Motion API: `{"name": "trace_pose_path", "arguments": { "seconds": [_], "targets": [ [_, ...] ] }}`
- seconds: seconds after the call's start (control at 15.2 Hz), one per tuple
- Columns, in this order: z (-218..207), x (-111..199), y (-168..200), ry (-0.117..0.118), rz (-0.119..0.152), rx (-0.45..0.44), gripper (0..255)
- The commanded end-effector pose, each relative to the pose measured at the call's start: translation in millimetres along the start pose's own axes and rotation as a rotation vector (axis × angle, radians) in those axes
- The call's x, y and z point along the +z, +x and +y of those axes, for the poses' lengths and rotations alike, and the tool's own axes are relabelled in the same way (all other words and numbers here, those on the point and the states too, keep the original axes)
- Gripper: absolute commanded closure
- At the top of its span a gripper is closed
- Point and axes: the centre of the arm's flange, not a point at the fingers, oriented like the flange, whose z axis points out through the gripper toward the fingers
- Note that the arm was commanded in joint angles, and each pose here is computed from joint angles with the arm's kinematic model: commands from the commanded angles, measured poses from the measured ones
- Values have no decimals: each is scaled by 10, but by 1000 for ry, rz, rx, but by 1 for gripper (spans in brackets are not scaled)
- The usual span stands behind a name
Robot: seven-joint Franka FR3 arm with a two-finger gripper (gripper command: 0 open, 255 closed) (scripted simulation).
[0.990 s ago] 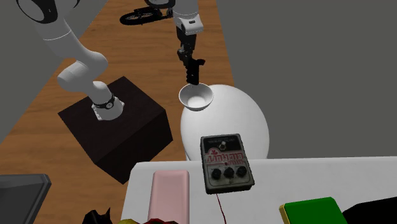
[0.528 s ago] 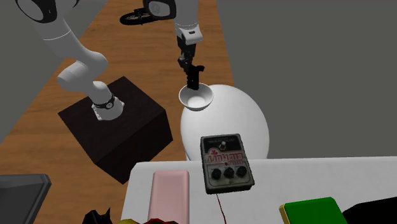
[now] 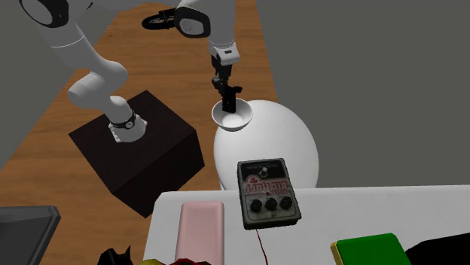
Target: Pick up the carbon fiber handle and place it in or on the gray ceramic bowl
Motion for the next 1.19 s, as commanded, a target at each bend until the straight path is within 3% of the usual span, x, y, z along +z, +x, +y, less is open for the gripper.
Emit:
{"name": "trace_pose_path", "arguments": {
  "seconds": [0.0, 0.2, 0.66, 0.73, 1.06, 1.12],
  "targets": [
    [-6, 94, -5, 0, 1, 0, 255],
    [-3, 256, -1, 0, 1, 0, 255],
    [-3, 256, -1, 0, 1, 0, 255],
    [-3, 256, -1, 0, 1, 0, 0],
    [-3, 256, -1, 0, 1, 0, 0],
    [-3, 124, -1, 0, 1, 0, 0]
  ]
}}
